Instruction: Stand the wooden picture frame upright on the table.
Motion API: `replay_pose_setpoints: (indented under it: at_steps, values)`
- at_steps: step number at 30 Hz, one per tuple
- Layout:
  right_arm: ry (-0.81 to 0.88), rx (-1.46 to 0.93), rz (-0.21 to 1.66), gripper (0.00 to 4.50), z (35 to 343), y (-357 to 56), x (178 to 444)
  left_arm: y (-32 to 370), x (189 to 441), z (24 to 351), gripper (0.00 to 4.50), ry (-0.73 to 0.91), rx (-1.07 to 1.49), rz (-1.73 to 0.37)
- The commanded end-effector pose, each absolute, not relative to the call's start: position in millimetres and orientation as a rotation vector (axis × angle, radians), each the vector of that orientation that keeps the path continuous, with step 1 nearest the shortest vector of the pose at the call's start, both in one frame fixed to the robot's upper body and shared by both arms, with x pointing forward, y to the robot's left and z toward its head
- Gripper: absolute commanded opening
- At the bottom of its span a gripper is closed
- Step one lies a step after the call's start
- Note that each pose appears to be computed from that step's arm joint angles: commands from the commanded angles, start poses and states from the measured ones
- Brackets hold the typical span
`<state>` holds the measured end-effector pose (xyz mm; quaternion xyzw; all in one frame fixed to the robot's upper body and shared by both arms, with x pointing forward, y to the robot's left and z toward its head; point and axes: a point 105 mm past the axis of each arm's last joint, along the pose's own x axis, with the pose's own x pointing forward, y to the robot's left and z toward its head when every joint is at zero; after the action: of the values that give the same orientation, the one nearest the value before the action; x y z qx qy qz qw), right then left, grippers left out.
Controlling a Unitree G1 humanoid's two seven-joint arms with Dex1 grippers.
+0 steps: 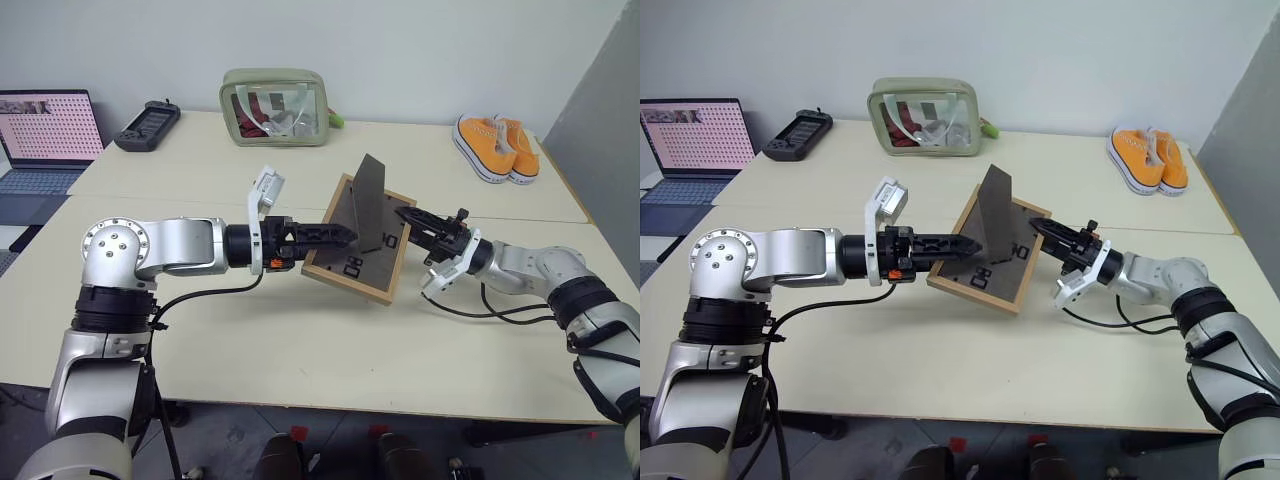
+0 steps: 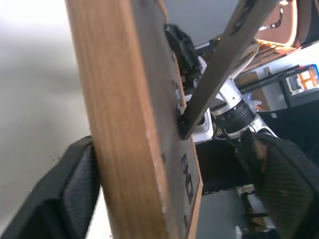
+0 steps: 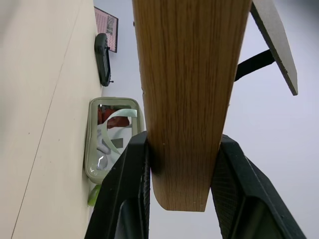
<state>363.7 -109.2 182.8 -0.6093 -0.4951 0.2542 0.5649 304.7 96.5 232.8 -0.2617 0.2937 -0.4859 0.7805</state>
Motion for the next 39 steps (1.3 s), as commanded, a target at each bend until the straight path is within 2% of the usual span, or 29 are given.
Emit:
replay_pose_setpoints:
  at_steps: [1,2,5,9,13,17,24,32,39]
  values:
    - [-1.181,-1.373,0.558,1.36,204,-108,368,113,305,268,4.47,0.384,-0.486,-1.027]
    - [-1.154,-1.337,0.576,1.36,204,-108,368,120,301,281,4.47,0.276,-0.410,-1.015]
    - [-1.084,-1.255,0.618,1.36,205,-107,372,133,282,301,4.47,0.089,-0.243,-1.020]
    - [-0.943,-1.134,0.660,1.36,204,-106,381,143,261,302,4.47,0.003,-0.133,-1.006]
    - [-0.752,-0.930,0.663,1.36,207,-102,402,141,238,288,4.47,0.007,-0.058,-1.006]
    - [-0.534,-0.594,0.791,1.36,207,-91,417,147,232,273,4.47,0.028,-0.028,-0.934]
    - [-0.267,-0.170,1.125,1.36,188,-66,404,165,226,256,4.47,0.109,0.042,-0.863]
    - [-0.099,-0.052,1.208,1.36,153,-61,387,179,228,255,4.47,0.128,0.081,-0.807]
    - [0.031,0.047,1.172,1.36,124,-68,382,180,230,263,4.47,0.117,0.083,-0.805]
